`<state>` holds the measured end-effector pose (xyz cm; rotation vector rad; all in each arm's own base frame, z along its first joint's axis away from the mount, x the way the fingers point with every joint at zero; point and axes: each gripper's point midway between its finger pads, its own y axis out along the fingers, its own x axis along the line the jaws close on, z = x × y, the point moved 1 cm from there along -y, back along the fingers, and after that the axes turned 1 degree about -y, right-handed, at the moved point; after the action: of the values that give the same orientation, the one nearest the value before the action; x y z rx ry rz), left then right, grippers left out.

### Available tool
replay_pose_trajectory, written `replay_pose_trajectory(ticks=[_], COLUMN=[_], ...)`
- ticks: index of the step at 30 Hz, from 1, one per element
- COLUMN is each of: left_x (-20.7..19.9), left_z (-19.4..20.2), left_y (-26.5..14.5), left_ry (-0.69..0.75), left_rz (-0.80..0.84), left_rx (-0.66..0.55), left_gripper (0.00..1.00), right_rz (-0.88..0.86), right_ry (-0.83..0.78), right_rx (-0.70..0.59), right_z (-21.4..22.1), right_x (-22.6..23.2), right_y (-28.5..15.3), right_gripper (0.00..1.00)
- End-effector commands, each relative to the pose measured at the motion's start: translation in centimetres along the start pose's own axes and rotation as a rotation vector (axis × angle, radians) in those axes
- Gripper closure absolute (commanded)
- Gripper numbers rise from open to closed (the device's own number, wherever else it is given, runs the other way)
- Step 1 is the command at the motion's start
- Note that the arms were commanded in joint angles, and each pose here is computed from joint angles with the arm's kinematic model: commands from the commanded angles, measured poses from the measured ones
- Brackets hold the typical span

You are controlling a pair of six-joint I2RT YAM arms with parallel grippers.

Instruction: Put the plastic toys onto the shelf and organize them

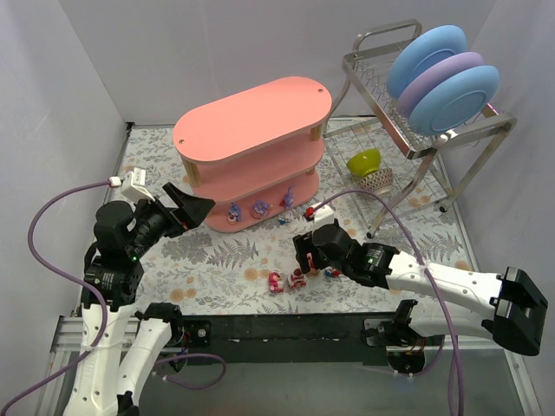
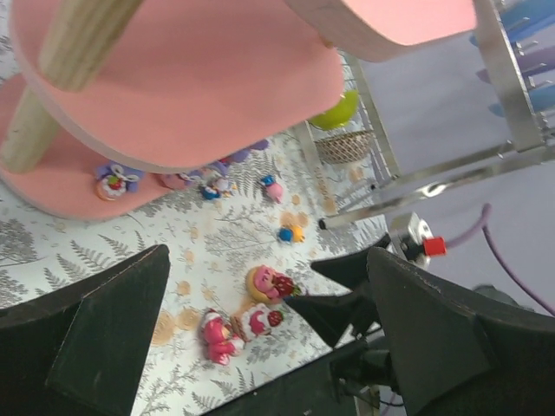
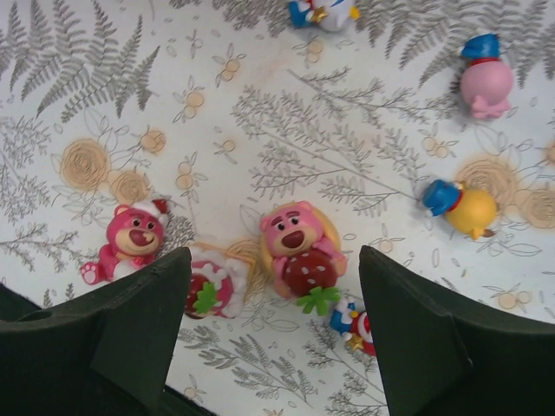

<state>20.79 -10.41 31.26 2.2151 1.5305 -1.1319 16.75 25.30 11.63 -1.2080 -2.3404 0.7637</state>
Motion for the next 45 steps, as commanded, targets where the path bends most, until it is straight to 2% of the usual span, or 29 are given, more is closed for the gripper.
replay_pose_trajectory(ticks=[1,5,13,16,19,21,22,23,24,25,27,29,30,31,33,37,38,39,45], left_x=[-3.4,-2.8,-4.9,-5.8,-7.7,-10.3,-11.6,-11.9,-12.1,-11.6,-11.2,-10.6,-10.1,-10.0,-9.8,-7.7,-7.4,-6.7,-6.1], left_z=[0.1,0.4,-2.1,-1.7,1.6,4.0,7.8,6.7,7.4,9.9,11.0,13.8,14.2,15.6,16.9,21.6,22.4,23.5,27.9], left_y=[-1.5,-0.1,1.4,2.9,5.7,6.5,6.8,7.3,7.5,8.0,8.5,8.2,8.1,7.3,6.9,6.0,5.8,5.7,5.8], left_ry=[-0.029,-0.061,-0.042,-0.034,0.014,0.100,0.158,0.183,0.201,0.250,0.240,0.240,0.245,0.262,0.207,0.224,0.225,0.225,0.260], left_rz=[0.114,0.088,0.113,0.107,0.059,0.018,-0.001,-0.072,-0.103,-0.161,-0.239,-0.302,-0.338,-0.342,-0.355,-0.405,-0.418,-0.454,-0.488], left_rx=[0.074,0.114,0.117,0.146,0.220,0.220,0.306,0.217,0.220,0.266,0.233,0.252,0.215,0.229,0.212,0.256,0.259,0.252,0.251], left_gripper=[0.02,0.02,0.02,0.02,0.02,0.02,0.02,0.02,0.02,0.02,0.02,0.02,0.02,0.02,0.02,0.02,0.02,0.02,0.12], right_rz=[0.028,0.065,0.088,0.087,0.095,0.100,0.111,0.120,0.127,0.148,0.168,0.195,0.206,0.221,0.238,0.251,0.251,0.251,0.256], right_ry=[0.026,0.050,0.081,0.084,0.083,0.077,0.081,0.080,0.079,0.077,0.075,0.080,0.082,0.094,0.102,0.143,0.151,0.155,0.177], right_rx=[-0.068,-0.077,-0.096,-0.102,-0.104,-0.108,-0.109,-0.113,-0.114,-0.122,-0.116,-0.123,-0.115,-0.121,-0.115,-0.106,-0.105,-0.104,-0.119], right_z=[-2.9,-3.2,-3.9,-4.1,-4.3,-4.6,-4.7,-4.8,-4.9,-5.0,-4.7,-4.7,-4.2,-4.1,-3.7,-2.6,-2.5,-2.4,-2.1], right_x=[-2.0,-4.3,-6.8,-7.0,-7.3,-7.4,-7.7,-8.0,-8.2,-8.7,-9.3,-10.2,-10.6,-11.2,-11.9,-13.4,-13.6,-13.7,-14.4], right_y=[-0.6,-0.5,-0.5,-0.3,-0.1,-0.1,-0.1,-0.3,-0.4,-0.6,-0.8,-1.2,-1.2,-1.4,-1.5,-1.6,-1.6,-1.7,-1.9], right_gripper=[0.15,0.14,0.14,0.14,0.14,0.14,0.14,0.14,0.14,0.14,0.14,0.14,0.14,0.14,0.14,0.14,0.00,0.12,0.12])
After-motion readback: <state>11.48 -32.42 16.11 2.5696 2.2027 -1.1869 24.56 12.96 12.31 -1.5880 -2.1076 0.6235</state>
